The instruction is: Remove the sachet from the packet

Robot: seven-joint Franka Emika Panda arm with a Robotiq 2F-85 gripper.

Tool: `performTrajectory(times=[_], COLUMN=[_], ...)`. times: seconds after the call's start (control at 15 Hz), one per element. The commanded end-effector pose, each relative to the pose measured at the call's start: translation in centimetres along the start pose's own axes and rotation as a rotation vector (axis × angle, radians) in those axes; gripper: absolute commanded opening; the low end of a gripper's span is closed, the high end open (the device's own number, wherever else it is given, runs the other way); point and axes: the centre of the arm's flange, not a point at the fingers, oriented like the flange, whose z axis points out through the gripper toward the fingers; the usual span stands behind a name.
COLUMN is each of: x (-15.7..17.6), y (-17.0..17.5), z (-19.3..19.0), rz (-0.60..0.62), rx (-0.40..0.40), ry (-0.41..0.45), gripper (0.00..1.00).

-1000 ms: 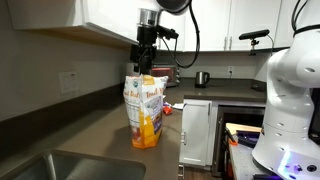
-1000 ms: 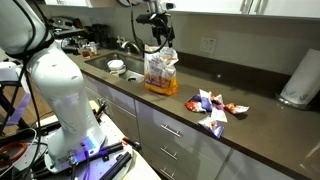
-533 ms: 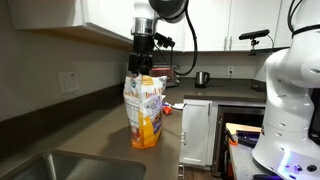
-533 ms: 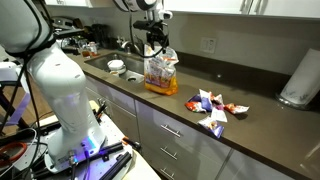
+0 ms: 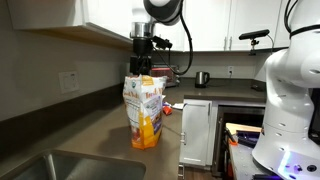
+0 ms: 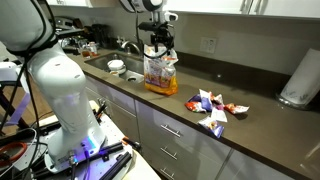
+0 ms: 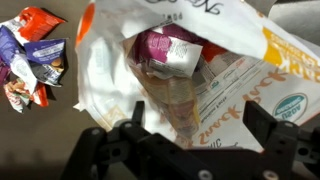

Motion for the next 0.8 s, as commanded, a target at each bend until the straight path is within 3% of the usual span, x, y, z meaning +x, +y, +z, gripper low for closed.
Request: performTrajectory(times=[0.0, 0.33, 0.73], x=[1.5, 1.6, 0.1], y=[1.7, 2.1, 0.7], z=[-0.6, 2.0, 8.5], rz=[-0.045, -0.1, -0.151], rx=[0.017, 0.068, 0.115], ry=[-0.05, -0.127, -0.204], gripper=[1.0, 1.0, 1.0])
